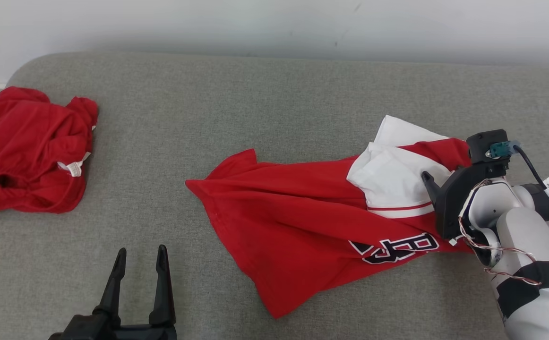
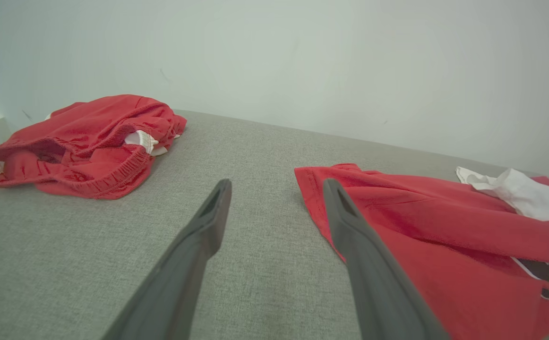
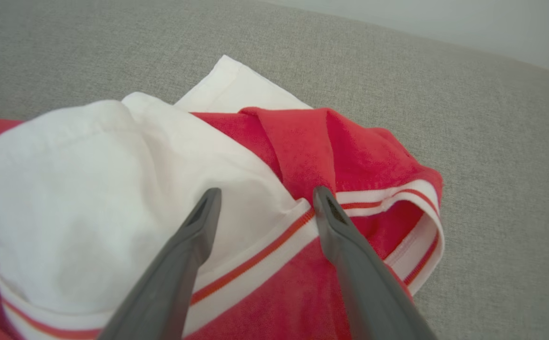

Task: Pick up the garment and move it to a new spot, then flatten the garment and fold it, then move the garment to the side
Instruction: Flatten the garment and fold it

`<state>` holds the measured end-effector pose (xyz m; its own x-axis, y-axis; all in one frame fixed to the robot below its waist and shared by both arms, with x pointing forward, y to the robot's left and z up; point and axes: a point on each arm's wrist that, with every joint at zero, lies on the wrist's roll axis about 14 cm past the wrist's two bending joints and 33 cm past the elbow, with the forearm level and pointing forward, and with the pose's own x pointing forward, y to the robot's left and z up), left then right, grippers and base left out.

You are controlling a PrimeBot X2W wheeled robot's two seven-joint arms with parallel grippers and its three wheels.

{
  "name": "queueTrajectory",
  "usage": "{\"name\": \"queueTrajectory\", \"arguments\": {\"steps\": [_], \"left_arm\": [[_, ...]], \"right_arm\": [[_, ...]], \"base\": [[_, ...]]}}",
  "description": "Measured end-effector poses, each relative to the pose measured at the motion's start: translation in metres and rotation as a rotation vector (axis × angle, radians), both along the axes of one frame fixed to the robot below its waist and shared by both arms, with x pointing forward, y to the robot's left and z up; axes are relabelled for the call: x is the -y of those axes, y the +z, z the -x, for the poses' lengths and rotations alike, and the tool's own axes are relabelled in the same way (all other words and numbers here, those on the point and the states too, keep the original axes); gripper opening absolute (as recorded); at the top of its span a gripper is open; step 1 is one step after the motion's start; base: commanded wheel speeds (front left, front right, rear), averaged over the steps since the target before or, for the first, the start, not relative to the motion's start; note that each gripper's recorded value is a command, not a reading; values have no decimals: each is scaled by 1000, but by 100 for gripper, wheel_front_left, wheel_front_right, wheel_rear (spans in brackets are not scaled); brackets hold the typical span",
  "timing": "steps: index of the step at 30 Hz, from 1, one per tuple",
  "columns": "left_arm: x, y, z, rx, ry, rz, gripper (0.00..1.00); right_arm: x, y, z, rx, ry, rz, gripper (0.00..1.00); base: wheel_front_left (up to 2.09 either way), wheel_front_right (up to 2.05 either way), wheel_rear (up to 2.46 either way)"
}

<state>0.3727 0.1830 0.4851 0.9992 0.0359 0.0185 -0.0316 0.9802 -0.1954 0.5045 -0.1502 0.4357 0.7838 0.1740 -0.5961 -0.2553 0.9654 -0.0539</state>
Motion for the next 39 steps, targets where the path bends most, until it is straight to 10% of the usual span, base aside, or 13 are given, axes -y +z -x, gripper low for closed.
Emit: {"name": "queueTrajectory", "arguments": {"steps": [25, 35, 39], "left_arm": [[5, -3, 1, -9, -15, 0, 100], [3, -5, 0, -14, -11, 1, 100], [4, -5, -1, -13, -13, 2, 100]], "right_arm": [[17, -16, 15, -44, -8, 44, 100], [12, -13, 9, -5, 19, 52, 0], [15, -3, 6, 35, 4, 33, 0]], "base": [[0, 0, 0], [0, 0, 0], [0, 0, 0]]}}
